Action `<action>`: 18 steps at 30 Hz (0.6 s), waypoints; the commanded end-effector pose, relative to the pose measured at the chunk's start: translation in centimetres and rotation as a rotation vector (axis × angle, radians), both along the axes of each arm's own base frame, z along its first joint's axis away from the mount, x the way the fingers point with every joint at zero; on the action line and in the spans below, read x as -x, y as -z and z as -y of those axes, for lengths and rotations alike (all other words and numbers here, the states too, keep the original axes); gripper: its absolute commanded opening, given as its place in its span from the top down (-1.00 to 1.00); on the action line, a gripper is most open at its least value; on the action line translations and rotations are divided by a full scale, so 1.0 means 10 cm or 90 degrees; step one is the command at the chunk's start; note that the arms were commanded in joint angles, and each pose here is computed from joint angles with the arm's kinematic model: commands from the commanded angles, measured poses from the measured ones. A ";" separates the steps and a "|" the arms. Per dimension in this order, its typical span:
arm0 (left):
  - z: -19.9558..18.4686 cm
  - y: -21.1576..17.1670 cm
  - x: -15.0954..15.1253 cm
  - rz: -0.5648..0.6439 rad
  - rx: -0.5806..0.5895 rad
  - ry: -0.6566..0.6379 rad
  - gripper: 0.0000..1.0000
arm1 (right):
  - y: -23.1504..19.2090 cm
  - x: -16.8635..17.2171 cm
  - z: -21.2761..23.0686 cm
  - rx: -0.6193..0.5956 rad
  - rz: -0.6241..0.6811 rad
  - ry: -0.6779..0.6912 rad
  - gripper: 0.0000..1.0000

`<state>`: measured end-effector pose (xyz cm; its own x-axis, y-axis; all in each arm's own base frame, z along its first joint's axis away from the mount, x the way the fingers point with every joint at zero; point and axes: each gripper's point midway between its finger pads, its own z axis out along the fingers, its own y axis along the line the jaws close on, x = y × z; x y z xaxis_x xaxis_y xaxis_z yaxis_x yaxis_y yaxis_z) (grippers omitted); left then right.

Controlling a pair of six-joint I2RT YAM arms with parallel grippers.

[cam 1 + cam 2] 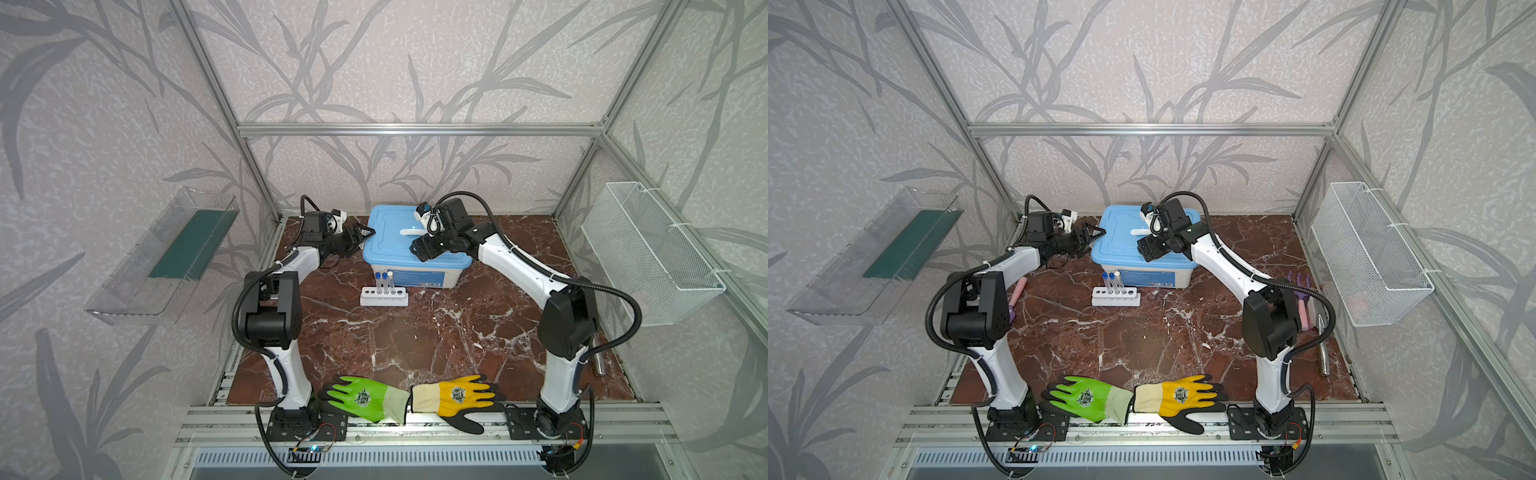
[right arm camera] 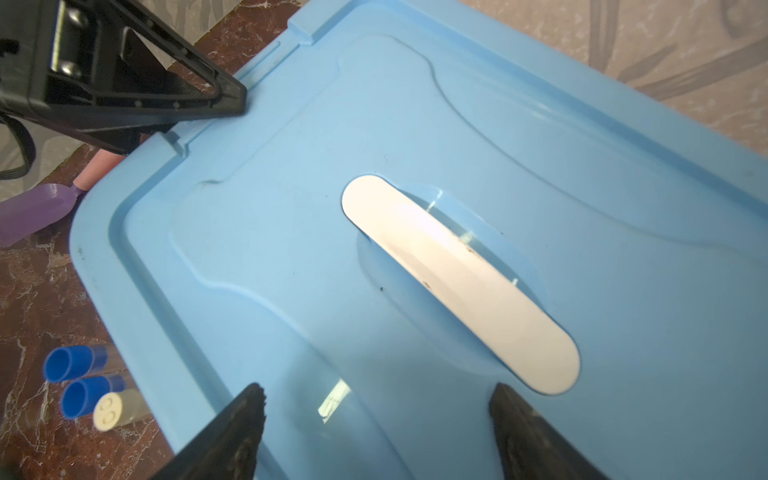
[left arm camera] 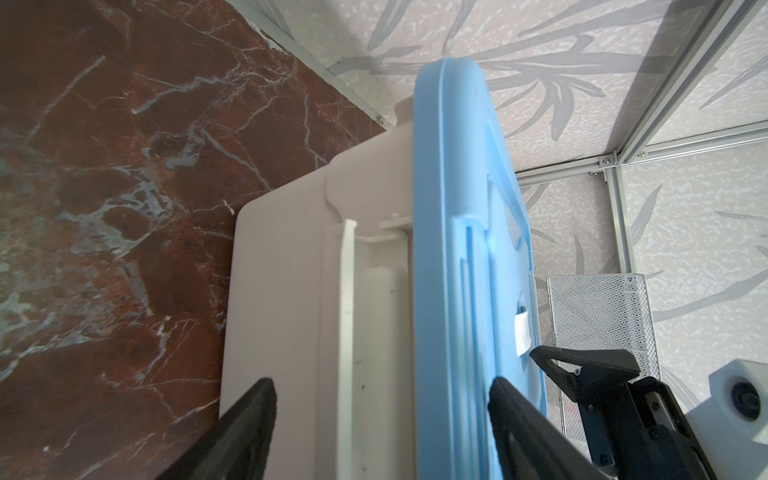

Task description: Organize the chemistry lab equipment

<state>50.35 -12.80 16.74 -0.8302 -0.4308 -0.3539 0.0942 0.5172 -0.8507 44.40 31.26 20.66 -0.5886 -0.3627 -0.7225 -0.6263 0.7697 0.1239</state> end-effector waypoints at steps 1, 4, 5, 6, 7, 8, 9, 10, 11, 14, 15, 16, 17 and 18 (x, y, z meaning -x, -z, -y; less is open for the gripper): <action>0.12 -0.17 -0.03 0.032 0.005 0.030 -0.52 | 0.23 0.05 0.00 0.016 -0.039 0.004 -0.69; 0.14 -0.18 -0.01 0.033 -0.005 0.035 -0.38 | 0.24 0.04 -0.01 0.013 -0.039 0.004 -0.68; 0.14 -0.18 0.00 0.032 -0.009 0.036 -0.33 | 0.24 0.03 0.00 0.014 -0.039 0.006 -0.68; 0.14 -0.19 0.00 0.034 -0.014 0.037 -0.30 | 0.24 0.03 0.00 0.015 -0.039 0.006 -0.68; 0.13 -0.19 0.00 0.033 -0.021 0.035 -0.27 | 0.25 0.03 0.00 0.015 -0.039 0.007 -0.67; 0.12 -0.19 0.01 0.031 -0.028 0.034 -0.23 | 0.24 0.03 0.00 0.014 -0.038 0.007 -0.67; 0.11 -0.19 0.01 0.029 -0.032 0.034 -0.20 | 0.25 0.03 0.00 0.014 -0.038 0.007 -0.67; 0.11 -0.18 0.02 0.024 -0.038 0.035 -0.16 | 0.26 0.03 0.00 0.014 -0.039 0.008 -0.67; 0.10 -0.17 0.02 0.020 -0.044 0.036 -0.12 | 0.26 0.03 0.00 0.013 -0.040 0.008 -0.67; 0.09 -0.18 0.03 0.020 -0.053 0.034 -0.05 | 0.28 0.03 -0.01 0.010 -0.042 0.009 -0.66; 0.09 -0.19 0.04 0.022 -0.057 0.034 -0.03 | 0.28 0.04 -0.01 0.010 -0.043 0.010 -0.66; 0.09 -0.20 0.04 0.024 -0.062 0.035 -0.01 | 0.29 0.03 -0.01 0.009 -0.043 0.011 -0.66; 0.10 -0.20 0.05 0.022 -0.068 0.037 0.00 | 0.29 0.04 -0.01 0.009 -0.044 0.011 -0.66; 0.10 -0.21 0.06 0.024 -0.074 0.038 0.01 | 0.30 0.03 -0.01 0.009 -0.044 0.011 -0.66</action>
<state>50.53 -13.03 17.75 -0.8340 -0.3793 -0.4008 0.1239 0.5791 -0.8058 44.86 31.46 20.59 -0.5845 -0.3461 -0.7339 -0.6197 0.7743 0.1285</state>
